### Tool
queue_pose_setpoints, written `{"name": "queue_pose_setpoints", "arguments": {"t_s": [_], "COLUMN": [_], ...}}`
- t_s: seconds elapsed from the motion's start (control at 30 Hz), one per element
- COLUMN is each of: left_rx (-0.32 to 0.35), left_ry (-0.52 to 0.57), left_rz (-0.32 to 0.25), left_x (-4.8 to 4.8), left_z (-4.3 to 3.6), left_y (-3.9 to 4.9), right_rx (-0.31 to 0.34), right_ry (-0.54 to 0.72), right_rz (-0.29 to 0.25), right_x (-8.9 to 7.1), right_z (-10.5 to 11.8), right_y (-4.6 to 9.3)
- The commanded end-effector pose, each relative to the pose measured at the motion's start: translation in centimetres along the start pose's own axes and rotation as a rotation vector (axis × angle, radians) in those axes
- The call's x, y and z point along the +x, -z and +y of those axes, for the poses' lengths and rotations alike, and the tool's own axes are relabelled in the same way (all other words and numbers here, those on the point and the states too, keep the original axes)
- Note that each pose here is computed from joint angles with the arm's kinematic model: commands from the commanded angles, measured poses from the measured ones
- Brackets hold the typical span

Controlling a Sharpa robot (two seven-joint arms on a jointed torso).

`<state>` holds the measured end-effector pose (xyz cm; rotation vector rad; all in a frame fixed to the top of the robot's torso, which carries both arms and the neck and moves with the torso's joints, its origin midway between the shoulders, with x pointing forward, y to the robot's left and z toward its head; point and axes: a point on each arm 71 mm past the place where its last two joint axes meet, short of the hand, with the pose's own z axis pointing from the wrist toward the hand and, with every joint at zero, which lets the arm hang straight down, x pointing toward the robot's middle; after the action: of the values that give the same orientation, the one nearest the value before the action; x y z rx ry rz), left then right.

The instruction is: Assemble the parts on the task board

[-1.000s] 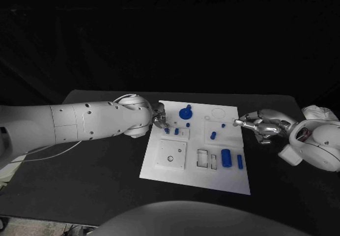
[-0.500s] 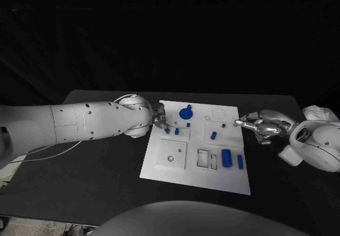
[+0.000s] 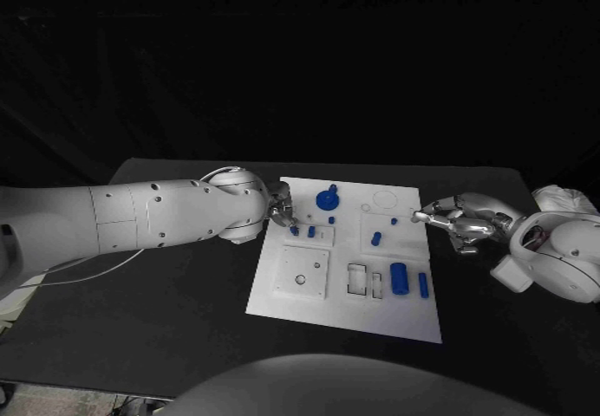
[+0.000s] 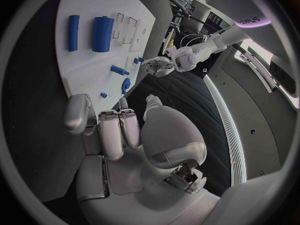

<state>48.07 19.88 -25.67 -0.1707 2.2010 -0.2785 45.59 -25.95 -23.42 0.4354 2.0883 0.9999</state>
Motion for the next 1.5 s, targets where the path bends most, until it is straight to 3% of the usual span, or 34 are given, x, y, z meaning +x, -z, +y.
{"name": "queue_pose_setpoints", "arguments": {"t_s": [0.03, 1.5], "left_rx": [0.012, 0.018], "left_ry": [-0.001, 0.0], "left_rz": [-0.004, 0.006], "left_x": [0.04, 0.5], "left_z": [-0.19, -0.3], "left_y": [-0.04, -0.22], "right_rx": [-0.013, -0.012], "right_ry": [0.001, 0.0], "right_rz": [0.004, 0.004], "right_x": [0.08, 0.09], "right_z": [0.1, 0.0], "right_y": [-0.03, 0.0]}}
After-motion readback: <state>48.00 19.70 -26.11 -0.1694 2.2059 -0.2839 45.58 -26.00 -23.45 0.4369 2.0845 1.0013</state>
